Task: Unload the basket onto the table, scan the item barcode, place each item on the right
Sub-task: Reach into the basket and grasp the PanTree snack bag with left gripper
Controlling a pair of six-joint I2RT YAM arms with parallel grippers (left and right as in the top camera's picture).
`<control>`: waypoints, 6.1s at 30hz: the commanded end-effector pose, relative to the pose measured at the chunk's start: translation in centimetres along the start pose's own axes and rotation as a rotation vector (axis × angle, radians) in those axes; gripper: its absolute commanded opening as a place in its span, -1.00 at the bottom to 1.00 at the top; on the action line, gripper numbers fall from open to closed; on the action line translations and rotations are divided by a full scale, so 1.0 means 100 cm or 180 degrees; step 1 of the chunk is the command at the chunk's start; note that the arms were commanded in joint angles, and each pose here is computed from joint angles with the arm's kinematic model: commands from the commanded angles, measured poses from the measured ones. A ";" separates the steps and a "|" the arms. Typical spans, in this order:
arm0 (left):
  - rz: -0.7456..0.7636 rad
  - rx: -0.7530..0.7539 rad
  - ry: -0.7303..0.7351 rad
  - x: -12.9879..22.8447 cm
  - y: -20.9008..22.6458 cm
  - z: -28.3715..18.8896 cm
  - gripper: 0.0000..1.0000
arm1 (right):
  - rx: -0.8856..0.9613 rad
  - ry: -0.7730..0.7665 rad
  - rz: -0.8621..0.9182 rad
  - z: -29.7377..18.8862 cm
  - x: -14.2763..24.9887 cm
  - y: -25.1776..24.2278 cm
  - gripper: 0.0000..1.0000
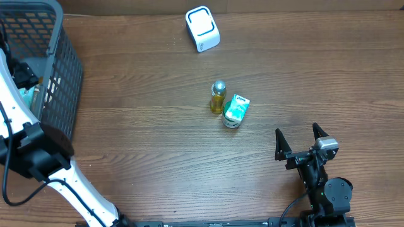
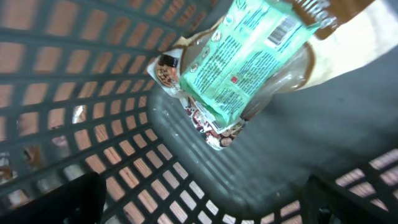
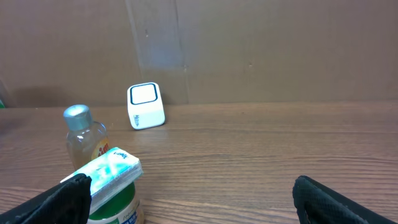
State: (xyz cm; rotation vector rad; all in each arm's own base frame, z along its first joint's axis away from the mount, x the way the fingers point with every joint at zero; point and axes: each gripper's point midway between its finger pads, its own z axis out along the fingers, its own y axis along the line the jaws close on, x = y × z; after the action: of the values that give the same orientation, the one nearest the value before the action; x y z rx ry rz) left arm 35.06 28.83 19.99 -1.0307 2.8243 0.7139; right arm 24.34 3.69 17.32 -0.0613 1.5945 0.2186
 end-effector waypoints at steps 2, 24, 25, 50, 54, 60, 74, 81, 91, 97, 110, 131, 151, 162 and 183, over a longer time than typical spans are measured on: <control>0.0089 -0.0049 0.0186 0.001 0.004 0.027 1.00 | 0.0035 -0.0015 0.0022 0.000 0.002 -0.002 1.00; 0.0575 -0.0005 0.0376 0.004 -0.017 0.090 1.00 | 0.0035 -0.0015 0.0022 0.000 0.002 -0.002 1.00; 0.0645 0.0036 0.0389 0.006 -0.021 0.094 1.00 | 0.0035 -0.0015 0.0022 0.000 0.002 -0.002 1.00; 0.1057 0.0198 0.0410 0.017 -0.038 0.152 1.00 | 0.0035 -0.0015 0.0022 0.000 0.002 -0.002 1.00; 0.1071 0.0202 0.0450 0.023 -0.040 0.159 0.86 | 0.0035 -0.0015 0.0022 0.000 0.002 -0.002 1.00; 0.1081 0.0231 0.0486 0.026 -0.042 0.159 -0.40 | 0.0035 -0.0015 0.0022 0.000 0.002 -0.002 1.00; 0.0853 0.0709 0.0324 0.016 -0.057 0.128 -0.82 | 0.0035 -0.0015 0.0022 0.000 0.002 -0.002 1.00; 0.0907 0.0620 0.0468 0.028 -0.054 0.134 -0.74 | 0.0035 -0.0015 0.0022 0.000 0.002 -0.002 1.00; 0.0950 0.0481 0.0560 0.037 -0.050 0.145 -0.20 | 0.0035 -0.0015 0.0022 0.000 0.002 -0.002 1.00; 0.0945 0.0480 0.0561 0.037 -0.049 0.146 0.08 | 0.0035 -0.0015 0.0022 0.000 0.002 -0.002 1.00; 0.0806 0.0472 0.0610 0.039 -0.033 0.155 0.75 | 0.0035 -0.0015 0.0022 0.000 0.002 -0.002 1.00; 0.0697 0.0386 0.0807 0.072 -0.030 0.200 0.70 | 0.0035 -0.0015 0.0022 0.000 0.002 -0.002 1.00; 0.0685 0.0390 0.0833 0.082 -0.035 0.212 0.69 | 0.0035 -0.0015 0.0022 0.000 0.002 -0.002 1.00; 0.0658 0.0493 0.0821 0.083 -0.042 0.213 0.71 | 0.0035 -0.0015 0.0022 0.000 0.002 -0.002 1.00; 0.0526 0.0463 0.0912 0.097 -0.034 0.228 0.17 | 0.0035 -0.0015 0.0022 0.000 0.002 -0.002 1.00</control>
State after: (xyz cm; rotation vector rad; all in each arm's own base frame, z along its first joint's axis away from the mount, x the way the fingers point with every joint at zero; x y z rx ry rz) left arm 30.51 33.65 3.45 -0.8595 3.0050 0.6401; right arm 24.35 3.69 17.33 -0.0607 1.5942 0.2192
